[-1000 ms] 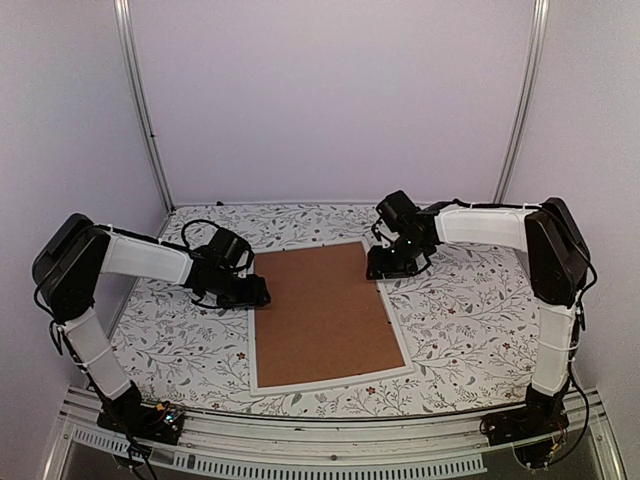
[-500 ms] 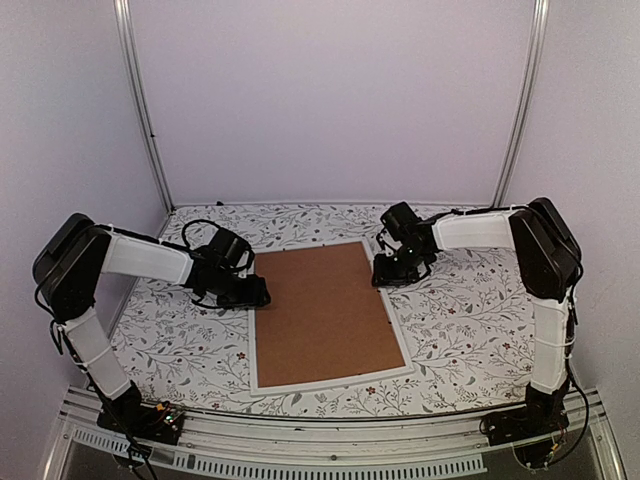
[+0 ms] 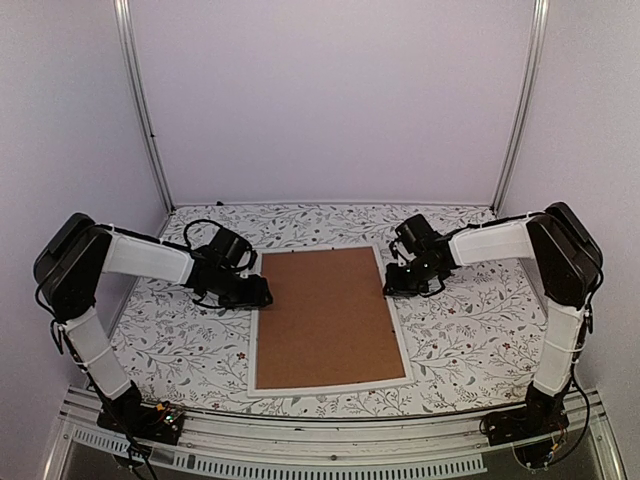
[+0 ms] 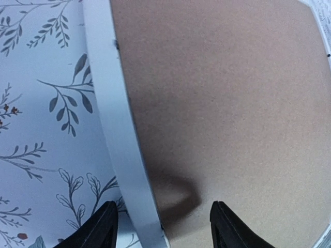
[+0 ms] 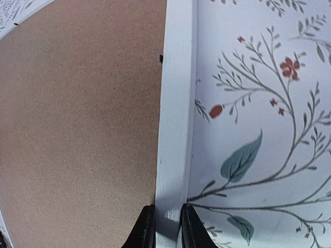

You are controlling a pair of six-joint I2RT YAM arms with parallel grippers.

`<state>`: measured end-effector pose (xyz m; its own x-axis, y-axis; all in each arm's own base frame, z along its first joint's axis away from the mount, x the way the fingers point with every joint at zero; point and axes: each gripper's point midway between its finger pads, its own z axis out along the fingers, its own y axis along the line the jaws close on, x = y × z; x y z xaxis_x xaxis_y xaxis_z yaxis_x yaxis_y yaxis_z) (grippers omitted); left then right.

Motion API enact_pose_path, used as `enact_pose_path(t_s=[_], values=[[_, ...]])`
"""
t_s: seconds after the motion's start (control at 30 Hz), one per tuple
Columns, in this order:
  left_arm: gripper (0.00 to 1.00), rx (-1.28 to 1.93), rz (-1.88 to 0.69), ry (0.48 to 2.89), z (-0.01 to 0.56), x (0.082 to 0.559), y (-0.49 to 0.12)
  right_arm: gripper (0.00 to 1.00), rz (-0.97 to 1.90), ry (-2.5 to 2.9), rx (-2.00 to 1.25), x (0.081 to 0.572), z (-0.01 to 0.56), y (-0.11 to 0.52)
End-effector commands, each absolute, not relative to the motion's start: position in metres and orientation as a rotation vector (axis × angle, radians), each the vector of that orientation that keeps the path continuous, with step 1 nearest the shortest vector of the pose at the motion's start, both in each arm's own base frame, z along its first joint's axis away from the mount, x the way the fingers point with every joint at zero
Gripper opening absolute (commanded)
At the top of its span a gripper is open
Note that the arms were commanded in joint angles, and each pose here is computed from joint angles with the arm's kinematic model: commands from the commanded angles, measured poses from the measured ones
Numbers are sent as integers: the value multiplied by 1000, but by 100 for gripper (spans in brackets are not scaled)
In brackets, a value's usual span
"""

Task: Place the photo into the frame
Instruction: Press the fastener onto the backboard.

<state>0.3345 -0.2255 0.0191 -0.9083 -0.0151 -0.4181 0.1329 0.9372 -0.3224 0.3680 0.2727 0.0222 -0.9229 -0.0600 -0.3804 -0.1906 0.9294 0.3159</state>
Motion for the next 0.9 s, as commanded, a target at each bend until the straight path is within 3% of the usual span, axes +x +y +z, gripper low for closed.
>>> enact_pose_path(t_s=[0.0,0.13,0.23,0.33,0.53,0.87], values=[[64,148,-518,2643,25,340,-237,14,497,2828,-133,322,10,254],[63,164,-529,2631,30,340,-239,20,525,2833,-118,304,17,252],[63,166,-539,2615,36,340,-239,38,484,2803,-106,309,31,246],[63,167,-546,2601,40,339,-240,46,402,2766,-115,327,48,241],[64,162,-531,2597,42,338,-237,47,289,2687,-136,373,72,237],[67,175,-554,2589,46,339,-241,44,68,2743,-208,412,46,229]])
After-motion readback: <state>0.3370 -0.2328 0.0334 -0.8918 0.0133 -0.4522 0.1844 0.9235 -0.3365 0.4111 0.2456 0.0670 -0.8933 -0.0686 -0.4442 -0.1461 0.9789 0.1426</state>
